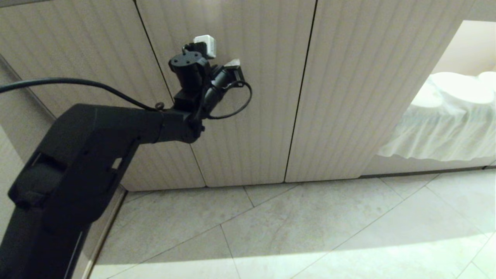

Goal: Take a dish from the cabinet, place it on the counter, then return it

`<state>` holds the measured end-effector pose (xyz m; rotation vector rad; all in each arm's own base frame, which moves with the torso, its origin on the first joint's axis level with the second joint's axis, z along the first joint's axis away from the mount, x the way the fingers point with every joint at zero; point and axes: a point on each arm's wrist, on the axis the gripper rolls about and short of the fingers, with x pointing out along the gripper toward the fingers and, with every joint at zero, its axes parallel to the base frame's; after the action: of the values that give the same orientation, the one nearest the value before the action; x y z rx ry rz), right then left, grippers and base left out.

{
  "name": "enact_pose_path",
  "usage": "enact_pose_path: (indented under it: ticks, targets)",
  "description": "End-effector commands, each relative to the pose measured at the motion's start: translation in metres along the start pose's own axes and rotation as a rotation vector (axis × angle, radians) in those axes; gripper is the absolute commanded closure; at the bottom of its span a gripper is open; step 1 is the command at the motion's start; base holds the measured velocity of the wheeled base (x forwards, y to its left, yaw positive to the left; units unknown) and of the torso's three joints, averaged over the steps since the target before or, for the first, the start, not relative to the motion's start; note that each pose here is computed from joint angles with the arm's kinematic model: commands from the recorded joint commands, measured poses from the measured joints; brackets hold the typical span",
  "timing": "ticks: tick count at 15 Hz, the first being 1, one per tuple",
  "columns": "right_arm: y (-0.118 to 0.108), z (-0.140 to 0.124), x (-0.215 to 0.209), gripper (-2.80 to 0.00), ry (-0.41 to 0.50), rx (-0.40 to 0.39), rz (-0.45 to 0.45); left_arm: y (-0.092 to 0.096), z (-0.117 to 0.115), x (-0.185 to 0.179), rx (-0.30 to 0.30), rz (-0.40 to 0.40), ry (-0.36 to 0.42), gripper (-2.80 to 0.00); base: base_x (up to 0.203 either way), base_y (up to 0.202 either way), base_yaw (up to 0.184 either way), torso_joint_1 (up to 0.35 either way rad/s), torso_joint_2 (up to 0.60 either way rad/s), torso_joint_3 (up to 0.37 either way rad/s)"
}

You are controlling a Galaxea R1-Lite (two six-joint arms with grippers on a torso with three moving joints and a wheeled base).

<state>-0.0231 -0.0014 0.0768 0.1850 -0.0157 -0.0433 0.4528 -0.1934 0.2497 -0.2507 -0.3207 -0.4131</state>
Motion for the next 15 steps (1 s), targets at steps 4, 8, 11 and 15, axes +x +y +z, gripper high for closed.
enact_pose_path:
  ticks: [4, 8, 11, 15]
  targets:
    - [0.0, 0.0, 0.0, 0.0, 0.001, 0.001, 0.0, -0.025, 0.062, -0.057, -0.011, -0.026, 0.046, 0.0, 0.0, 0.0, 0.0, 0.0, 0.0, 0.0]
    - [0.0, 0.0, 0.0, 0.0, 0.001, 0.001, 0.001, -0.031, 0.097, -0.135, 0.063, -0.027, 0.164, 0.0, 0.0, 0.0, 0.0, 0.0, 0.0, 0.0]
    - [0.0, 0.0, 0.0, 0.0, 0.001, 0.001, 0.0, -0.027, 0.112, -0.193, 0.152, -0.013, 0.252, 0.0, 0.0, 0.0, 0.0, 0.0, 0.0, 0.0]
    - [0.0, 0.0, 0.0, 0.0, 0.001, 0.001, 0.0, -0.011, 0.11, -0.244, 0.289, 0.033, 0.323, 0.0, 0.0, 0.0, 0.0, 0.0, 0.0, 0.0]
